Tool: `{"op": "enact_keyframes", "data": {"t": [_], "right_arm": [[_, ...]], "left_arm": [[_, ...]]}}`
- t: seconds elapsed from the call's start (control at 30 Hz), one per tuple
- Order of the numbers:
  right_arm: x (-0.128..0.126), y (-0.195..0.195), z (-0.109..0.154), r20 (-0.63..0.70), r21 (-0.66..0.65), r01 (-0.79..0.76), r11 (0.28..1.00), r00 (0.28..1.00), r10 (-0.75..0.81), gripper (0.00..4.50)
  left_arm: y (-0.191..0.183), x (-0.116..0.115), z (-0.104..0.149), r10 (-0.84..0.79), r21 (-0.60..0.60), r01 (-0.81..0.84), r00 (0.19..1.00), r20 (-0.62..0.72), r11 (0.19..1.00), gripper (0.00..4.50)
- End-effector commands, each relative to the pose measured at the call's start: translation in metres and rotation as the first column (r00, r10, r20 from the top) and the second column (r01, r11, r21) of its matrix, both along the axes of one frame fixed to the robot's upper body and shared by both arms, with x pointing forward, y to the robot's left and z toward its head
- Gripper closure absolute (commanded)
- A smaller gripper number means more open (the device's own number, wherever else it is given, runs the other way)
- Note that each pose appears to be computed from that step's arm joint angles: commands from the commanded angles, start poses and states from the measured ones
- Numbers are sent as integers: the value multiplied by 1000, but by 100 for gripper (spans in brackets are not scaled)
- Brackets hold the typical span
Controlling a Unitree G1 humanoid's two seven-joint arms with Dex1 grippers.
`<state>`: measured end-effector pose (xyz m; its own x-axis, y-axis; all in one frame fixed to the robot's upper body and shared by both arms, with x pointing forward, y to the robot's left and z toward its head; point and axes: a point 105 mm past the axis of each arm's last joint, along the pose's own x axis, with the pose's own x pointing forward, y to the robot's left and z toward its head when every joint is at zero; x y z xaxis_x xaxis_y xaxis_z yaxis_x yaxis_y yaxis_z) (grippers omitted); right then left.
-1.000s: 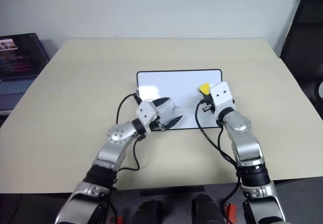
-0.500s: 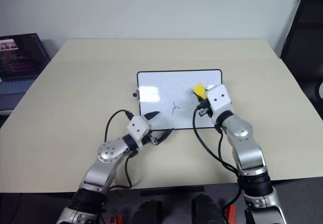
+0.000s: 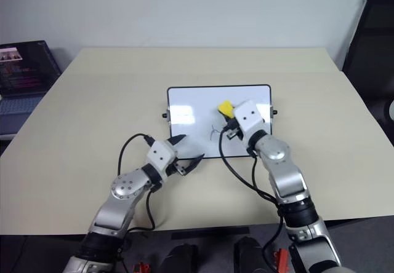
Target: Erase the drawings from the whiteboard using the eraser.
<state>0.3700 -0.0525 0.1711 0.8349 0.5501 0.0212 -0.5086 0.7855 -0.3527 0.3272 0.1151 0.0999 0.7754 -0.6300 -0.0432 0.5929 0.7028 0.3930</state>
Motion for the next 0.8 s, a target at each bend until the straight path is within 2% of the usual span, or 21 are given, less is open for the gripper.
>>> {"op": "enact_keyframes", "data": {"t": [0.03,0.2,0.33,0.8], "right_arm": [[3,10,6,33,-17,-13,1000,999,14,343],[7,11,-3,7,-60,-10,998,1000,11,343],[8,7,-22,-59,-137,-16,990,998,8,343],[-26,14,-62,-168,-267,-178,947,976,136,343]], "left_arm": [[3,3,13,10,5,-10,999,52,1000,0],[5,4,13,17,5,-17,998,54,1000,0],[7,6,14,18,7,-18,998,54,1000,0],[24,16,19,50,26,-51,996,71,998,0]]}}
